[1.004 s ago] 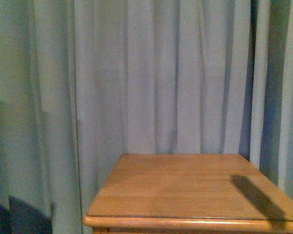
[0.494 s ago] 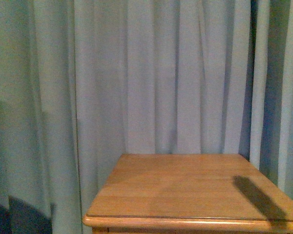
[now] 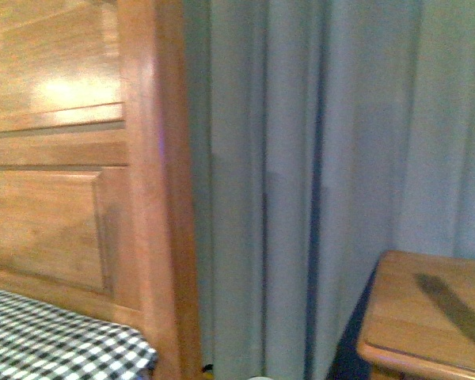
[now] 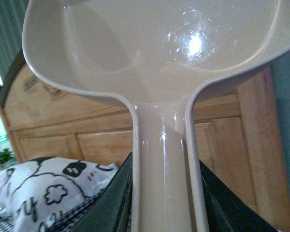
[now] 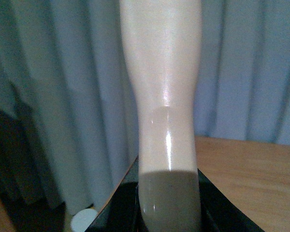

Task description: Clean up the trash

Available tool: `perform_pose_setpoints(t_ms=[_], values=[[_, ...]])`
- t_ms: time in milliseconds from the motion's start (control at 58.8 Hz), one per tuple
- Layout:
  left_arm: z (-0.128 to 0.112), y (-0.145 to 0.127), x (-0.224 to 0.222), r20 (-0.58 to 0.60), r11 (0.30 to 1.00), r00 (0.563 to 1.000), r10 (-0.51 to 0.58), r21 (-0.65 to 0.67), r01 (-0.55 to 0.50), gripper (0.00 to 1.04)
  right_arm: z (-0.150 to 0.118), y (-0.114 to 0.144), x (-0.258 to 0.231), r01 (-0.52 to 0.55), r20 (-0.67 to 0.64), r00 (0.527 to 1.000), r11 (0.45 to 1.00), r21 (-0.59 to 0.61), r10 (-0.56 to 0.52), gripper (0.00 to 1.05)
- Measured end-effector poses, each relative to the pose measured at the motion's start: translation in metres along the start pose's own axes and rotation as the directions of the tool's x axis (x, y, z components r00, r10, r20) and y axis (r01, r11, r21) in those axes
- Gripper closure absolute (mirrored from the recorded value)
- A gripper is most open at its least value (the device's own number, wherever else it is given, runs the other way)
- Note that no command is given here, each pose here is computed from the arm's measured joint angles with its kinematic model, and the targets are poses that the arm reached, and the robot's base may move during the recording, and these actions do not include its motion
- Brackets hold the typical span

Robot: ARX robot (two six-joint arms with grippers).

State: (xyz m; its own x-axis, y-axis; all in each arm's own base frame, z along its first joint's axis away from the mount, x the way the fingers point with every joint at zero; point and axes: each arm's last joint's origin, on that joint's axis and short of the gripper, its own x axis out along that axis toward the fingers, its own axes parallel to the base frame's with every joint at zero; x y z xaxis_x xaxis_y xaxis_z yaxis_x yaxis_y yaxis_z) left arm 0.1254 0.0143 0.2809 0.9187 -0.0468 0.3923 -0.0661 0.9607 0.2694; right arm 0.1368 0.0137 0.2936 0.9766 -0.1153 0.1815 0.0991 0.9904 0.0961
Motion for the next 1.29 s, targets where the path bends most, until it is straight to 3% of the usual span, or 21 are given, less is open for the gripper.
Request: perform_pose_setpoints(t_ms=[1294], values=[[-0.0003,0.0006,-0.0003,-0.005,1.000,1.000,0.015,-0.001,-0.015,0.77,0.0002,0.0004,-0.0006,-0.012,0.003,1.000,1.000,0.001,0.012,0.85]])
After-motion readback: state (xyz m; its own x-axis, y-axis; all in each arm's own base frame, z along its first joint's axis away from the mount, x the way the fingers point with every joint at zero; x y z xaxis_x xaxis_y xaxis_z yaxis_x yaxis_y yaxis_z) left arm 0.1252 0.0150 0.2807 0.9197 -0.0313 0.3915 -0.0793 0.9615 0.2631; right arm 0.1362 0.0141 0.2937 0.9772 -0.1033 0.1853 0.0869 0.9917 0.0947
